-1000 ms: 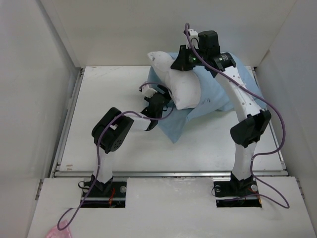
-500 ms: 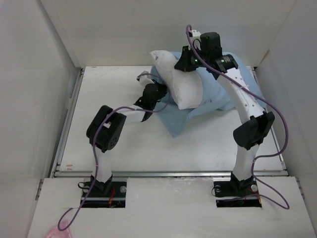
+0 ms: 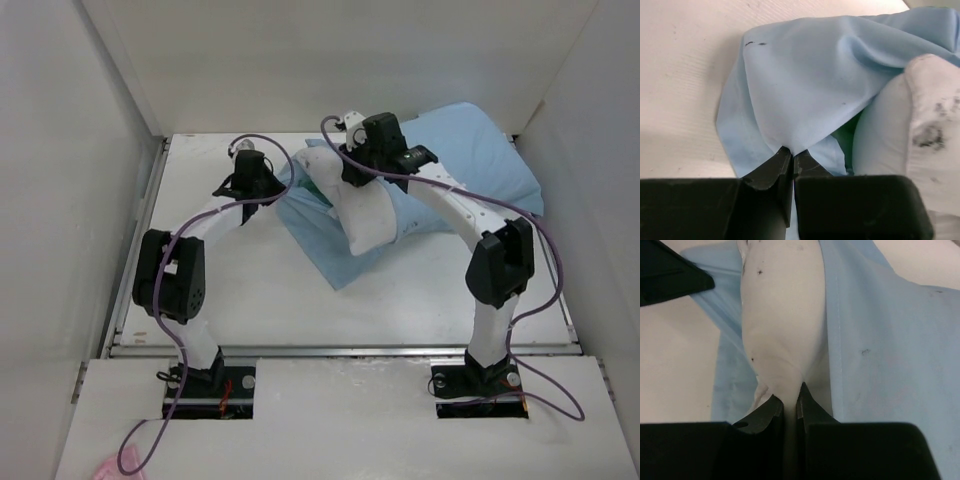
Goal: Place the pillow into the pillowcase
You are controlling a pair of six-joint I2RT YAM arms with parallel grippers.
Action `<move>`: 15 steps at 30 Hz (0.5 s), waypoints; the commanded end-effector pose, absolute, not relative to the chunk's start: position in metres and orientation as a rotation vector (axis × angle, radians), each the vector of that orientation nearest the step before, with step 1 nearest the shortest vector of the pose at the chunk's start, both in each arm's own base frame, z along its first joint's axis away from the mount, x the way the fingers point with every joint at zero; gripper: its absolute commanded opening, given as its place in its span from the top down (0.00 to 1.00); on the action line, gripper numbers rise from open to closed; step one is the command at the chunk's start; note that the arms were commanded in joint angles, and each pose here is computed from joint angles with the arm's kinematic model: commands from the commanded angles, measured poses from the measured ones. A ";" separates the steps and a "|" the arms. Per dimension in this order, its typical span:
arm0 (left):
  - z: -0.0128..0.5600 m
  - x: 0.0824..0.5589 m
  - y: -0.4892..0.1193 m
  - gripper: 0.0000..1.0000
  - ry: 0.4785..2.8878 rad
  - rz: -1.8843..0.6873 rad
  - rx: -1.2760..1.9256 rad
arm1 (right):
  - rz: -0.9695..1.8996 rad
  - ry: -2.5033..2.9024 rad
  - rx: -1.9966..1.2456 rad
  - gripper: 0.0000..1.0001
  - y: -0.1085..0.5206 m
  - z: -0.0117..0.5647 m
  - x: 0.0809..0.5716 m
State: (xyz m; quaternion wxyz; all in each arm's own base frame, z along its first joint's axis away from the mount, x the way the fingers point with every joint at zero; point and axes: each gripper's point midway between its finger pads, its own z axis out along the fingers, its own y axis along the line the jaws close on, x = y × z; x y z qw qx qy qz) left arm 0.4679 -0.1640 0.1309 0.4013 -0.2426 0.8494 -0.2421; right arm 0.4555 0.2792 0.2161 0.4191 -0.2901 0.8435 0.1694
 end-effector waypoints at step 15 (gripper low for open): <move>0.308 0.490 -0.067 1.00 1.757 -0.413 -0.626 | 0.080 2.113 -1.312 1.00 0.225 0.131 0.425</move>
